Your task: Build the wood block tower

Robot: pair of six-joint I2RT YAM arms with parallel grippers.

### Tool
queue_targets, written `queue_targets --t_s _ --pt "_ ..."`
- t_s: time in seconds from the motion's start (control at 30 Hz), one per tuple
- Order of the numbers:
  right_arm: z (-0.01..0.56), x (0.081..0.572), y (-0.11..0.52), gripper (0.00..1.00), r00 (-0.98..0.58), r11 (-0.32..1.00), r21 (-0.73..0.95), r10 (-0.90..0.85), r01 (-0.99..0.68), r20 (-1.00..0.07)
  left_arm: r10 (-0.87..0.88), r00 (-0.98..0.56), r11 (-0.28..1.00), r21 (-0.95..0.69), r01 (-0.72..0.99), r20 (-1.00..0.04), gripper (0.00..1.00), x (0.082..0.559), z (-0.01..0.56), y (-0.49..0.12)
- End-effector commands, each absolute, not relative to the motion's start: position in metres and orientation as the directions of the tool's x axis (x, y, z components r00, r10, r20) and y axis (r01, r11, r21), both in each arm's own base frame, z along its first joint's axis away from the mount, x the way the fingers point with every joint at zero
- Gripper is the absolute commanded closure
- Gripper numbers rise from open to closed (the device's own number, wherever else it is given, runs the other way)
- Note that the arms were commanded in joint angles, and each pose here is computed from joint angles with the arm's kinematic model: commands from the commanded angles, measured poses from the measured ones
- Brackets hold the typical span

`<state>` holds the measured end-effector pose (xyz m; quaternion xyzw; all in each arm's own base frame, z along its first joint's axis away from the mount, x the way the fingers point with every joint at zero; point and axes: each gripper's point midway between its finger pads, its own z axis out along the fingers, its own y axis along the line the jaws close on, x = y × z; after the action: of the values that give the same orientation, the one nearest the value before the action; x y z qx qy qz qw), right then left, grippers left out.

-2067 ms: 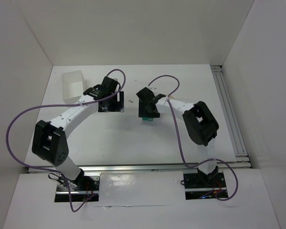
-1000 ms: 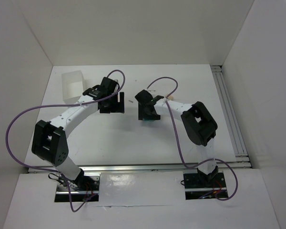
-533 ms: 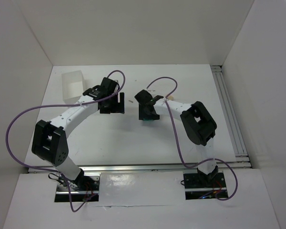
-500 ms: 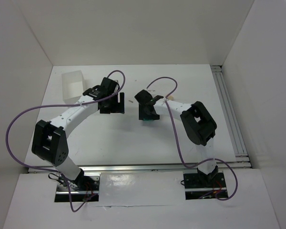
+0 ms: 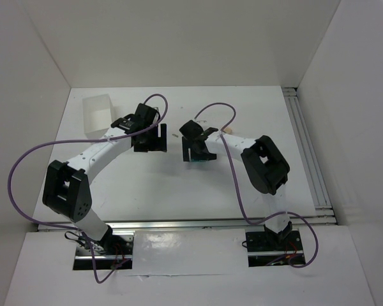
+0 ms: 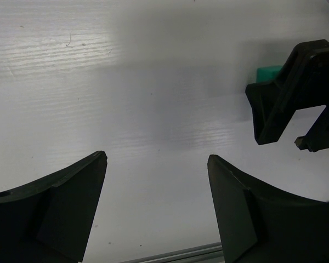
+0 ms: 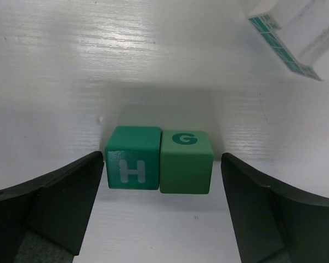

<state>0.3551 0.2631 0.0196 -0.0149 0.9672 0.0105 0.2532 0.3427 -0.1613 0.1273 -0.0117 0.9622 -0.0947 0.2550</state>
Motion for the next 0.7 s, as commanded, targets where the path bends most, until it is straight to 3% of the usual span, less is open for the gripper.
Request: queue_targets --t_s 0.0,0.23,0.37,0.57,0.67 --pt "0.026 0.36 0.27 0.04 -0.867 0.998 -0.015 -0.063 -0.064 -0.495 -0.058 -0.868 0.98 -0.193 0.044 -0.493 0.13 0.344 0.125 -0.165" --pt "0.062 0.374 0.271 0.01 -0.839 0.996 -0.041 -0.085 -0.074 -0.537 -0.054 -0.86 0.983 -0.18 0.045 -0.508 0.13 0.343 0.133 -0.164" --pt "0.104 0.387 0.262 0.01 -0.784 0.998 -0.047 -0.066 -0.047 -0.617 -0.06 -0.844 0.986 -0.163 0.032 -0.533 0.11 0.344 0.146 -0.159" --pt "0.112 0.42 0.209 0.01 -0.76 0.995 0.0 0.073 0.095 -0.646 -0.085 -0.799 0.989 -0.145 0.003 -0.596 0.1 0.349 0.173 -0.146" --pt "0.106 0.43 0.184 0.09 -0.751 0.98 0.048 0.18 0.194 -0.635 -0.103 -0.796 0.989 -0.146 -0.018 -0.597 0.1 0.35 0.174 -0.138"
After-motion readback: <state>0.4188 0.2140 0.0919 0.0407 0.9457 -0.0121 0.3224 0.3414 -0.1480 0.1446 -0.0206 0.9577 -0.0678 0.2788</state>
